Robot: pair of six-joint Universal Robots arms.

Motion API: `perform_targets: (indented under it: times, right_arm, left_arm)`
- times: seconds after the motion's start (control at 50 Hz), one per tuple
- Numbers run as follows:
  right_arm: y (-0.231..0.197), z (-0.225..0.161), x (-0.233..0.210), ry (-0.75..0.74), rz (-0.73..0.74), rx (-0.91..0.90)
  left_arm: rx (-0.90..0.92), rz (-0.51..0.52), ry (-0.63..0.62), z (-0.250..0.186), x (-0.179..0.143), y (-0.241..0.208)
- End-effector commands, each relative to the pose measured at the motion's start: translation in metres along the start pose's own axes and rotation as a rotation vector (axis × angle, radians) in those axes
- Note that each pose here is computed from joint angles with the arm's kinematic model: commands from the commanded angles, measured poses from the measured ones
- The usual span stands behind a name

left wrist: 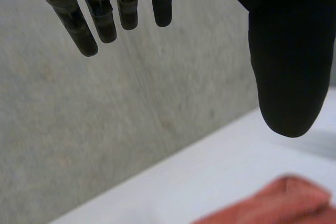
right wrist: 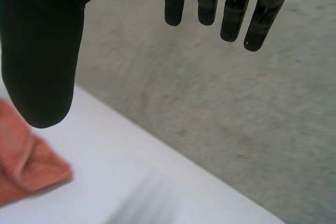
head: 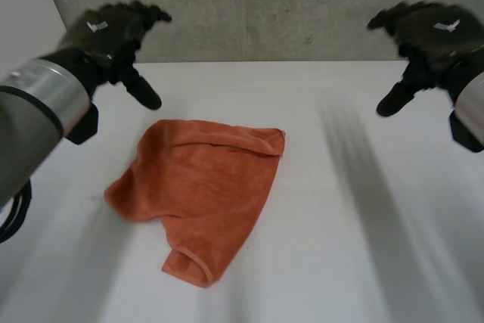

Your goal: Fold the laundry

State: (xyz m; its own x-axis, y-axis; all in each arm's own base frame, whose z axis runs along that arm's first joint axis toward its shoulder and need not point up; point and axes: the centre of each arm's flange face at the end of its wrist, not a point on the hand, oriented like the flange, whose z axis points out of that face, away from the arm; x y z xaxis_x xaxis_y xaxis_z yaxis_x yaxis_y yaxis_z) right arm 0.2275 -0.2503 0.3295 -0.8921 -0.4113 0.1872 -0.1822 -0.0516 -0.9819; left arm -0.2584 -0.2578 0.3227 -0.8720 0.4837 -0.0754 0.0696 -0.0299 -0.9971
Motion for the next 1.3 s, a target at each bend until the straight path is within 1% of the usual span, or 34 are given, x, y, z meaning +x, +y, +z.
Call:
perform_targets:
  times: [0.02, 0.04, 0.1, 0.12, 0.18, 0.2, 0.22, 0.26, 0.28, 0.3, 0.32, 0.34, 0.36, 0.38, 0.46, 0.54, 0.58, 0.72, 0.82, 0.96, 1.22, 1.3]
  right_arm:
    - [0.043, 0.014, -0.033, -0.151, -0.061, -0.121]
    - [0.053, 0.018, -0.041, -0.177, -0.055, -0.150]
    - [0.066, 0.023, -0.053, -0.214, -0.048, -0.185]
    - [0.070, 0.025, -0.056, -0.222, -0.043, -0.193]
    - [0.081, 0.035, -0.063, -0.239, -0.002, -0.218]
    - [0.089, 0.043, -0.065, -0.240, 0.030, -0.231]
    - [0.093, 0.048, -0.066, -0.237, 0.050, -0.238]
    - [0.096, 0.052, -0.067, -0.237, 0.069, -0.242]
    - [0.103, 0.060, -0.071, -0.240, 0.110, -0.252]
    - [0.106, 0.063, -0.074, -0.244, 0.131, -0.258]
    - [0.111, 0.070, -0.080, -0.253, 0.165, -0.263]
    - [0.111, 0.070, -0.080, -0.253, 0.165, -0.263]
    - [0.121, 0.082, -0.088, -0.259, 0.198, -0.274]
    - [0.124, 0.085, -0.090, -0.260, 0.207, -0.277]
    - [0.139, 0.105, -0.097, -0.260, 0.223, -0.277]
    - [0.150, 0.116, -0.110, -0.279, 0.220, -0.271]
    - [0.158, 0.124, -0.119, -0.290, 0.214, -0.267]
    - [0.175, 0.139, -0.134, -0.284, 0.205, -0.250]
    - [0.184, 0.150, -0.136, -0.248, 0.197, -0.237]
    - [0.194, 0.159, -0.138, -0.245, 0.195, -0.227]
    - [0.190, 0.167, -0.139, -0.256, 0.197, -0.213]
    - [0.181, 0.169, -0.134, -0.245, 0.200, -0.193]
  left_arm:
    - [-0.147, 0.157, -0.023, 0.027, -0.013, 0.052]
    - [-0.147, 0.158, -0.023, 0.027, -0.013, 0.052]
    - [-0.203, 0.171, -0.029, 0.040, -0.021, 0.078]
    - [-0.203, 0.171, -0.029, 0.040, -0.021, 0.078]
    - [-0.185, 0.181, -0.031, 0.060, -0.023, 0.102]
    - [-0.185, 0.181, -0.031, 0.060, -0.023, 0.103]
    - [-0.155, 0.185, -0.034, 0.071, -0.024, 0.113]
    - [-0.144, 0.187, -0.034, 0.075, -0.024, 0.116]
    - [-0.144, 0.187, -0.034, 0.075, -0.024, 0.116]
    - [-0.121, 0.193, -0.035, 0.089, -0.025, 0.128]
    - [-0.121, 0.193, -0.035, 0.089, -0.025, 0.128]
    - [-0.118, 0.194, -0.036, 0.093, -0.026, 0.131]
    - [-0.118, 0.194, -0.036, 0.093, -0.026, 0.131]
    - [-0.136, 0.193, -0.029, 0.102, -0.026, 0.144]
    - [-0.153, 0.198, -0.022, 0.106, -0.026, 0.153]
    - [-0.163, 0.215, 0.019, 0.109, -0.023, 0.163]
    - [-0.169, 0.241, 0.048, 0.110, -0.020, 0.168]
    - [-0.176, 0.270, 0.057, 0.112, -0.020, 0.176]
    - [-0.184, 0.282, 0.061, 0.115, -0.020, 0.183]
    - [-0.188, 0.282, 0.058, 0.113, -0.021, 0.183]
    - [-0.174, 0.285, 0.047, 0.112, -0.022, 0.177]
    - [-0.134, 0.292, 0.034, 0.111, -0.023, 0.159]
